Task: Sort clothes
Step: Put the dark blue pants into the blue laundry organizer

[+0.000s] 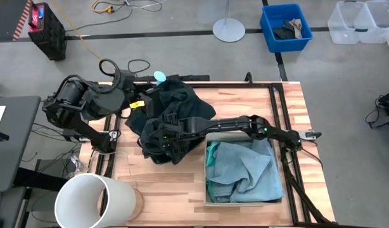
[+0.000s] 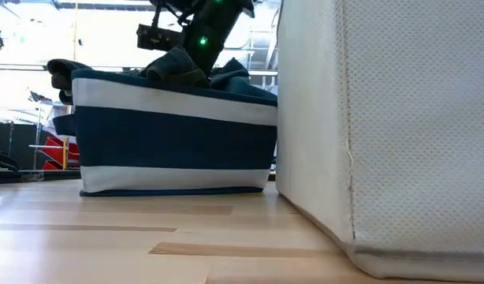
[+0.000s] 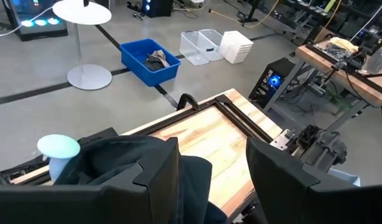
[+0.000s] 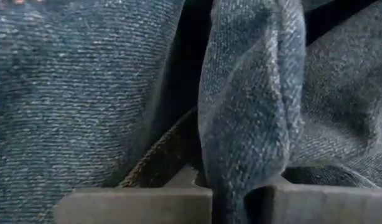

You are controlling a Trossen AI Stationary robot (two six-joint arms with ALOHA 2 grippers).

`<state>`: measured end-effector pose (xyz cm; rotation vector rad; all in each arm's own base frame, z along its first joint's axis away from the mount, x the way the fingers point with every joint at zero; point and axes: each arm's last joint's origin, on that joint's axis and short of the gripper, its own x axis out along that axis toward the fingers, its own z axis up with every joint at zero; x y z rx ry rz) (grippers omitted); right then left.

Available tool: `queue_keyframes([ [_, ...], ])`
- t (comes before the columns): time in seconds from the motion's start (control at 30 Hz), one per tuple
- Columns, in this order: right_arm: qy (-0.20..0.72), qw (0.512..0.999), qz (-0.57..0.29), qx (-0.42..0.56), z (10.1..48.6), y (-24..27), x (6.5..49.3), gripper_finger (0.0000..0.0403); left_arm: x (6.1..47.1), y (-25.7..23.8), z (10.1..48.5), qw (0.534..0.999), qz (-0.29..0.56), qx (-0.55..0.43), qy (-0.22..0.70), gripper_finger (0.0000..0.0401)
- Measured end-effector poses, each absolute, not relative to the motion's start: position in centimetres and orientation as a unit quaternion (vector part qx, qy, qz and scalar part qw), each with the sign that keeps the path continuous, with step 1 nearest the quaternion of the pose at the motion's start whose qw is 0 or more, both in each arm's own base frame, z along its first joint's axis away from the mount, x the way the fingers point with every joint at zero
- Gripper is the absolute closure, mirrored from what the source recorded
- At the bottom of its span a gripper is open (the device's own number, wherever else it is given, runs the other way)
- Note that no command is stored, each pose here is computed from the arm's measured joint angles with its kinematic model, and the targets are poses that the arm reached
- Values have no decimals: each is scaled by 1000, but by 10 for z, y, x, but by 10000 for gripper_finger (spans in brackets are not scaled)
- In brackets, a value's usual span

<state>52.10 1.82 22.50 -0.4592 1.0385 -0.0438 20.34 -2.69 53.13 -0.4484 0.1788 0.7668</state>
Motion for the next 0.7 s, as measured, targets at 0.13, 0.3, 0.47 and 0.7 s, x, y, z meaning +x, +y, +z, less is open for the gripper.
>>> queue_keyframes([
  [0.13, 475, 852, -21, -220, 239, 20, 518, 353, 203, -27, 531, 899, 370, -216, 87, 218],
  [0.3, 408, 884, -28, -229, 295, 23, 503, 300, 203, -27, 531, 899, 370, -216, 87, 218],
  [0.47, 320, 920, -52, -220, 374, 18, 468, 244, 203, -27, 531, 900, 370, -215, 87, 218],
  [0.7, 312, 931, -120, -145, 428, -25, 416, 194, 203, -27, 531, 899, 370, -217, 86, 218],
])
